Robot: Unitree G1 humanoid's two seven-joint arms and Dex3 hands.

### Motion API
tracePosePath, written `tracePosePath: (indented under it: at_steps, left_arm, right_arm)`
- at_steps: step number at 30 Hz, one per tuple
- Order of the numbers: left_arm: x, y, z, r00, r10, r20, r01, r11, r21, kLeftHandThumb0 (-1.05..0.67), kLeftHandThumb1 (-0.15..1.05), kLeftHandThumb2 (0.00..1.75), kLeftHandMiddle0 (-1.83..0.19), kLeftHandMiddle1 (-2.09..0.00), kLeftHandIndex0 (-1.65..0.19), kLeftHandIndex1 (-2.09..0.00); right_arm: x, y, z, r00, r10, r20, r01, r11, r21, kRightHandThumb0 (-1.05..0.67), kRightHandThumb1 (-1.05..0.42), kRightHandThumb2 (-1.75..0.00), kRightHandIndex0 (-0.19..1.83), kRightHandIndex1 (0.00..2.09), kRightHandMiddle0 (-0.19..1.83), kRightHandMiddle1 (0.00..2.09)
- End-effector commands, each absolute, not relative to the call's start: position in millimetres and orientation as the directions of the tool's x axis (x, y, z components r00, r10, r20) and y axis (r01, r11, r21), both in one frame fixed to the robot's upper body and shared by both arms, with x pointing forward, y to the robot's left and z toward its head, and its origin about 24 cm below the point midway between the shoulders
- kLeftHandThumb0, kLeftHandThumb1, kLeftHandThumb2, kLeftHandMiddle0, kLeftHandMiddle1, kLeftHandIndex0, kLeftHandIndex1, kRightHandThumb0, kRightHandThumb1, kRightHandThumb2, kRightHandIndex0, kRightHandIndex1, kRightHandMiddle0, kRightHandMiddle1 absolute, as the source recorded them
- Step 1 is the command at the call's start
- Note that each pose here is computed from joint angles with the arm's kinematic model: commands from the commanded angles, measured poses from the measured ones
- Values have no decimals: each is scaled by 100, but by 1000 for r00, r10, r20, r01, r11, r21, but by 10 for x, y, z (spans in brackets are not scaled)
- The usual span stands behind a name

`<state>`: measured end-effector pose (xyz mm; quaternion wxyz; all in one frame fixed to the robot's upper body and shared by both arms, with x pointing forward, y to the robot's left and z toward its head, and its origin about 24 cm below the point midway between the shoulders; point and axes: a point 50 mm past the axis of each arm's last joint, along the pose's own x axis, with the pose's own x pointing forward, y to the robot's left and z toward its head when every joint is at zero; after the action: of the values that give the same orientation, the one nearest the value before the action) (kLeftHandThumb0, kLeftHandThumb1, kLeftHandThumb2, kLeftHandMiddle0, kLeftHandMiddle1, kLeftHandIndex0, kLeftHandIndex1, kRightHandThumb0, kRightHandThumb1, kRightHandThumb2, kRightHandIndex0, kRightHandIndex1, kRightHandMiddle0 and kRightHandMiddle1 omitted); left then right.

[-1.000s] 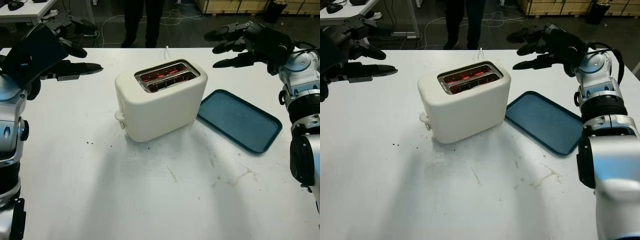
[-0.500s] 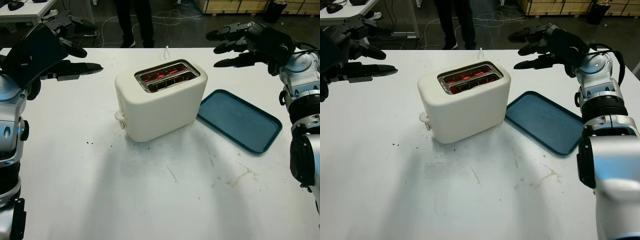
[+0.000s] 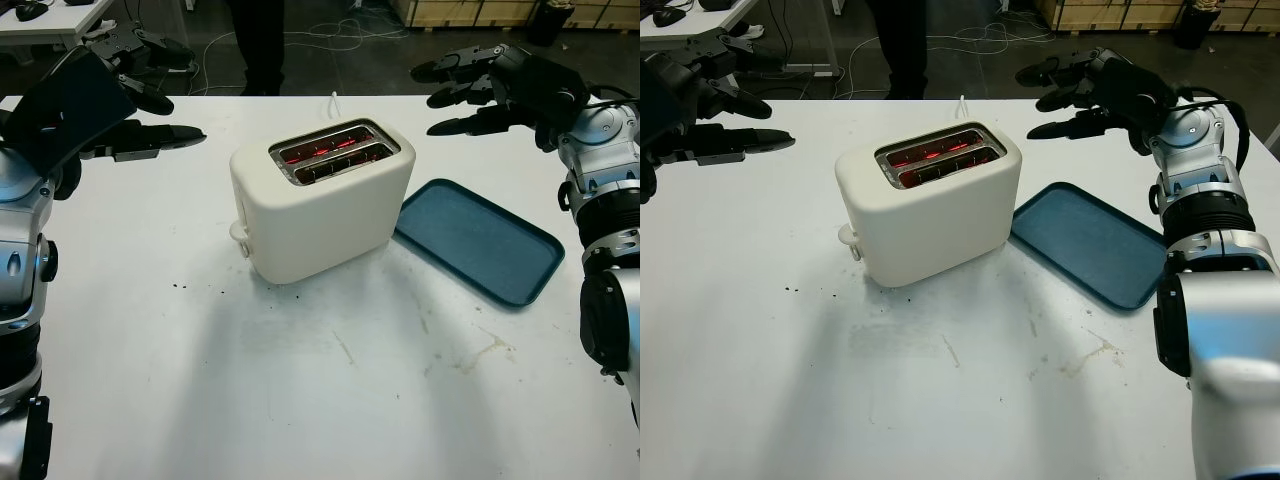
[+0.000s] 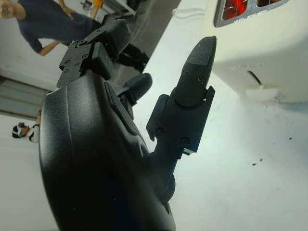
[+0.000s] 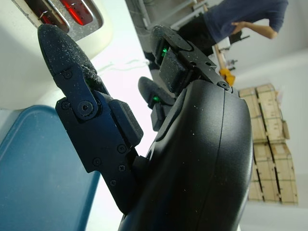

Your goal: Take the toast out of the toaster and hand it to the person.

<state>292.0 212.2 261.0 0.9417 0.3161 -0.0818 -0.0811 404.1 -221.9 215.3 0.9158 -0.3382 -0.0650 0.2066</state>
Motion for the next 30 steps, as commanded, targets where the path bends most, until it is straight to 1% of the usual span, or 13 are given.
tracePosePath:
  at_steps: [1, 5, 18, 30]
  left_arm:
    - [2904, 2127, 2631, 973, -196, 118, 85, 789, 609, -32, 80, 0, 0, -128, -10, -83]
    - [2909, 2122, 2627, 973, -198, 117, 87, 789, 608, -32, 80, 0, 0, -127, -10, -83]
    - [2912, 2113, 2636, 972, -202, 119, 88, 785, 613, -33, 80, 0, 0, -129, -9, -84]
    - [2913, 2117, 2634, 972, -203, 120, 88, 784, 614, -30, 80, 0, 0, -131, -10, -85]
  right_arm:
    - [4036, -2217, 2207, 904, 428, 5, -318, 678, -662, -83, -73, 0, 35, 65, 63, 1]
    - [4039, -2213, 2206, 904, 427, 3, -318, 678, -663, -85, -73, 0, 37, 65, 64, 1]
    - [4040, -2213, 2213, 902, 433, -3, -330, 684, -651, -81, -72, 0, 33, 64, 62, 0]
    - [4037, -2205, 2207, 900, 435, 9, -323, 682, -656, -84, -72, 0, 35, 68, 64, 1]
